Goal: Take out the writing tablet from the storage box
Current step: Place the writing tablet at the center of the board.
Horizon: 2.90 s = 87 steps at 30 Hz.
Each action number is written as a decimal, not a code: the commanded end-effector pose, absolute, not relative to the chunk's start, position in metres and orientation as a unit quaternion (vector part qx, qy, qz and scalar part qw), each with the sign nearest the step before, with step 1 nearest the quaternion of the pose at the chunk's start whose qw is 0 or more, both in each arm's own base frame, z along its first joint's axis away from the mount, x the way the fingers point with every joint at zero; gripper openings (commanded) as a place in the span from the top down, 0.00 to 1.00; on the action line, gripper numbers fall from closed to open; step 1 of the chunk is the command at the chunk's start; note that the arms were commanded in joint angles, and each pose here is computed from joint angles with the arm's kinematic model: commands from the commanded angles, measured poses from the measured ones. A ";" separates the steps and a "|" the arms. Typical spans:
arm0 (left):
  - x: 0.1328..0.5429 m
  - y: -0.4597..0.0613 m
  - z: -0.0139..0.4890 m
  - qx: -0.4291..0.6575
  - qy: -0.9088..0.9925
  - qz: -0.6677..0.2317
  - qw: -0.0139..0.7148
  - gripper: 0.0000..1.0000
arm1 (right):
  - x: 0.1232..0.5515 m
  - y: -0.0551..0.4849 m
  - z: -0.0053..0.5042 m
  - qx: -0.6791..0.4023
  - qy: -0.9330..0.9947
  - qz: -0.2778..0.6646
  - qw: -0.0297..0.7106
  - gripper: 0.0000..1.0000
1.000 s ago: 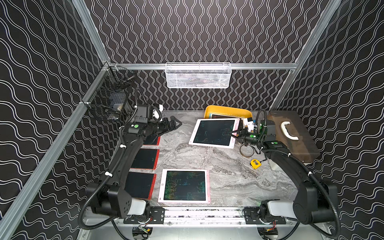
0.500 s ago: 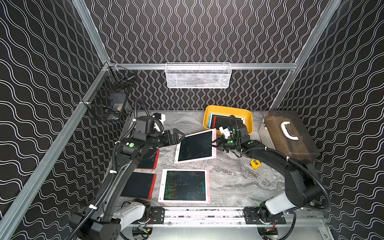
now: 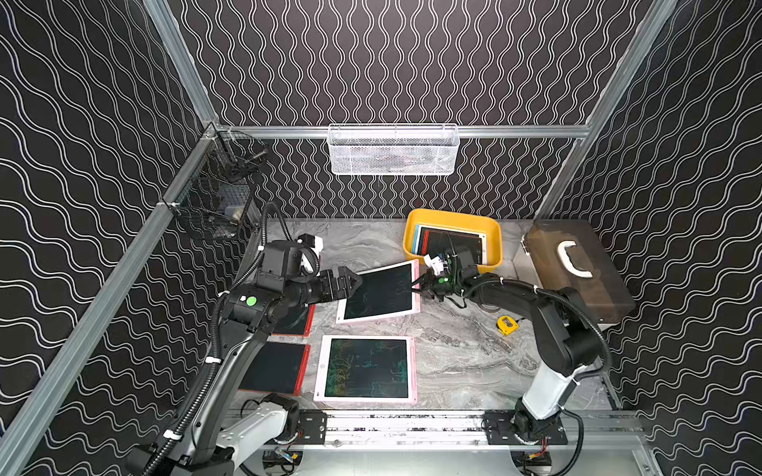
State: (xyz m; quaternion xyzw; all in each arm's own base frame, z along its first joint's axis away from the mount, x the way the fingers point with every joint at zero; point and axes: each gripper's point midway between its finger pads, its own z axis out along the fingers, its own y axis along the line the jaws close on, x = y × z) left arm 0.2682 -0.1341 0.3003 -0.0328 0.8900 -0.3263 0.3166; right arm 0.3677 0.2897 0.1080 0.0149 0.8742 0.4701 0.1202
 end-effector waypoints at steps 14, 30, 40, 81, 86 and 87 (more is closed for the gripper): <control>0.292 -0.136 0.300 -0.018 0.893 -0.309 0.326 0.01 | 0.376 0.298 0.066 0.013 0.888 0.453 0.077 1.00; 0.289 -0.137 0.298 -0.013 0.894 -0.313 0.321 0.01 | 0.357 0.312 0.038 0.044 0.893 0.442 0.072 0.96; 0.286 -0.139 0.298 -0.005 0.894 -0.314 0.319 0.01 | 0.366 0.299 0.033 0.075 0.900 0.413 0.117 0.97; 0.284 -0.146 0.295 0.011 0.894 -0.320 0.315 0.01 | 0.348 0.288 0.012 0.039 0.931 0.356 0.074 0.53; 0.283 -0.147 0.293 0.010 0.894 -0.320 0.314 0.01 | 0.346 0.277 0.008 0.046 0.943 0.321 0.075 0.50; 0.284 -0.147 0.293 0.011 0.894 -0.321 0.314 0.01 | 0.345 0.275 0.008 0.047 0.945 0.316 0.074 0.50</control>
